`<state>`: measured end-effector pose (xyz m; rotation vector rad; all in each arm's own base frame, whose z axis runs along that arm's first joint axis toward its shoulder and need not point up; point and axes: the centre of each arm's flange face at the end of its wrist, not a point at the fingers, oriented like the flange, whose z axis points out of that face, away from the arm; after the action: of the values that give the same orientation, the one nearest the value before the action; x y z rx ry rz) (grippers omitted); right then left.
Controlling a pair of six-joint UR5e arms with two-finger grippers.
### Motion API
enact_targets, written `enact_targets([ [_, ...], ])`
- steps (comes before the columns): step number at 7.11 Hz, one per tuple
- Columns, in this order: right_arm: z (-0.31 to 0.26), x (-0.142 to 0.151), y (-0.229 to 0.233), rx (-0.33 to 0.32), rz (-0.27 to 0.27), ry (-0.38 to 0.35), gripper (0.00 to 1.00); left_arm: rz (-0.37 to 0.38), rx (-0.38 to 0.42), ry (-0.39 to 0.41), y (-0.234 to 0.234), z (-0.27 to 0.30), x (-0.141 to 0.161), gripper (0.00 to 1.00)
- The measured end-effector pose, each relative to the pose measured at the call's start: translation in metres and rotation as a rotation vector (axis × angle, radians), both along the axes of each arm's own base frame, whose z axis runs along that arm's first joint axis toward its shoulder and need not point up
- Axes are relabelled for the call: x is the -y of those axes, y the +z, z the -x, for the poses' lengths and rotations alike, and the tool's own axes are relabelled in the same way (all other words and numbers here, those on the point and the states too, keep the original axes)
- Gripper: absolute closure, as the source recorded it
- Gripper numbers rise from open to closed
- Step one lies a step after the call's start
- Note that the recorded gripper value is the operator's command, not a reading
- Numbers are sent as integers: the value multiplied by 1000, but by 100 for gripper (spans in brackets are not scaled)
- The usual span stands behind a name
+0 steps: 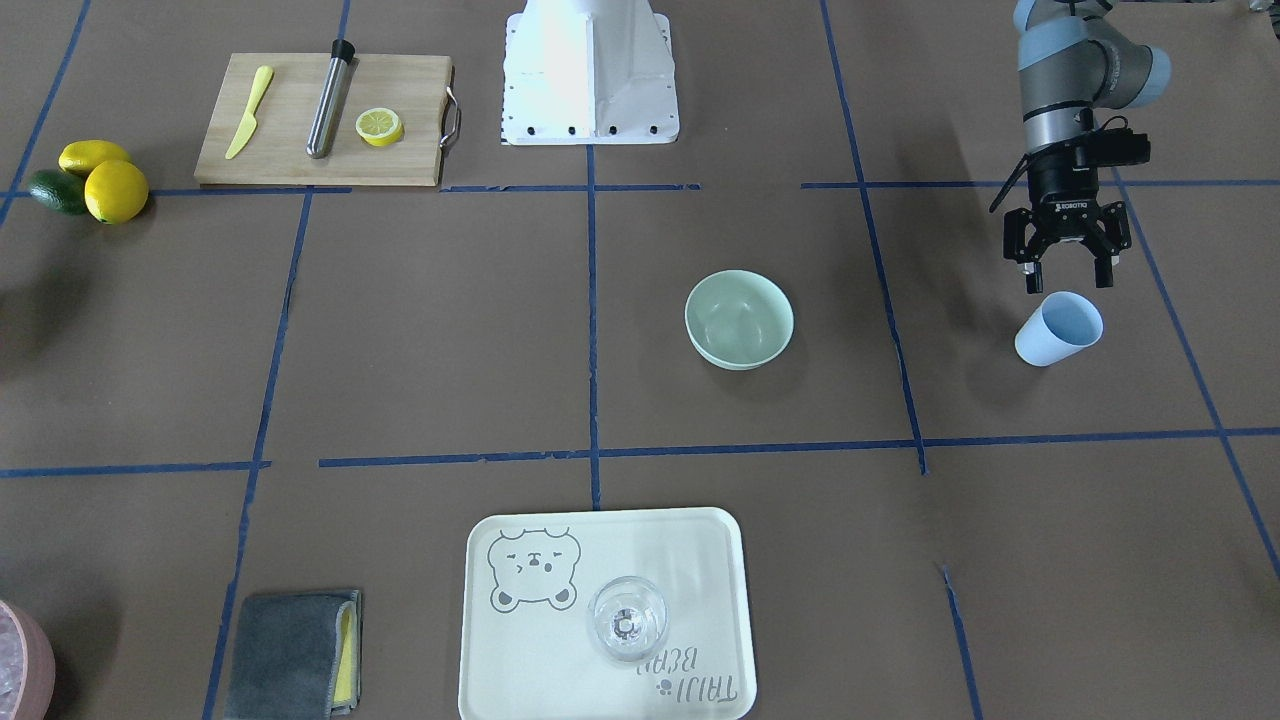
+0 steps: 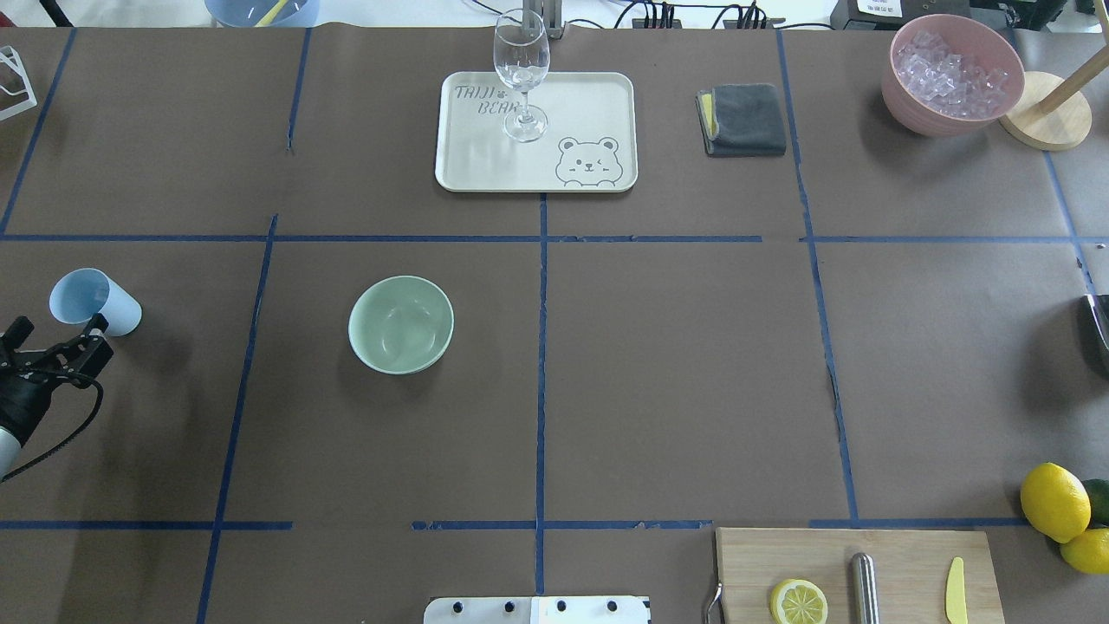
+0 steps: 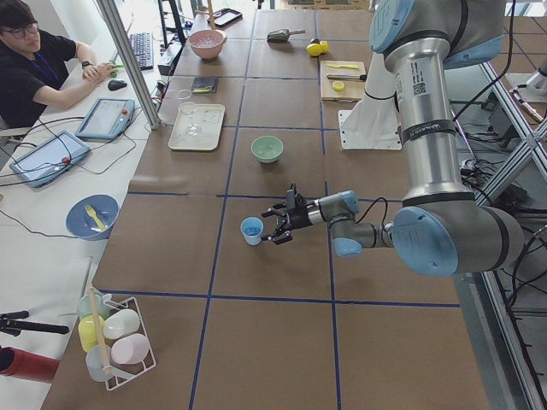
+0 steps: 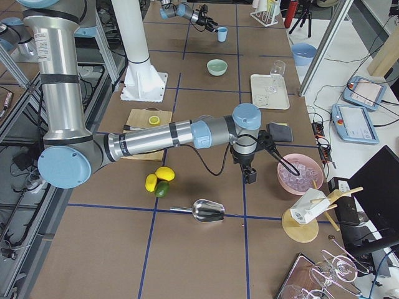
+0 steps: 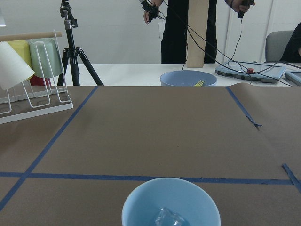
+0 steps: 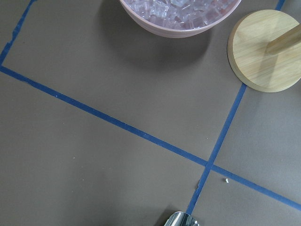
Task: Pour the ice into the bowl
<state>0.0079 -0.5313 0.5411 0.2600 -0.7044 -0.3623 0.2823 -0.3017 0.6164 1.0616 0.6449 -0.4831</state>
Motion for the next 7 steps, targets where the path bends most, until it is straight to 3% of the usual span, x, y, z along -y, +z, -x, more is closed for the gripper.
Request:
enact_targets([
  [7, 0, 0, 1, 0, 2, 1, 0, 16, 23, -9, 25, -30, 19, 1],
])
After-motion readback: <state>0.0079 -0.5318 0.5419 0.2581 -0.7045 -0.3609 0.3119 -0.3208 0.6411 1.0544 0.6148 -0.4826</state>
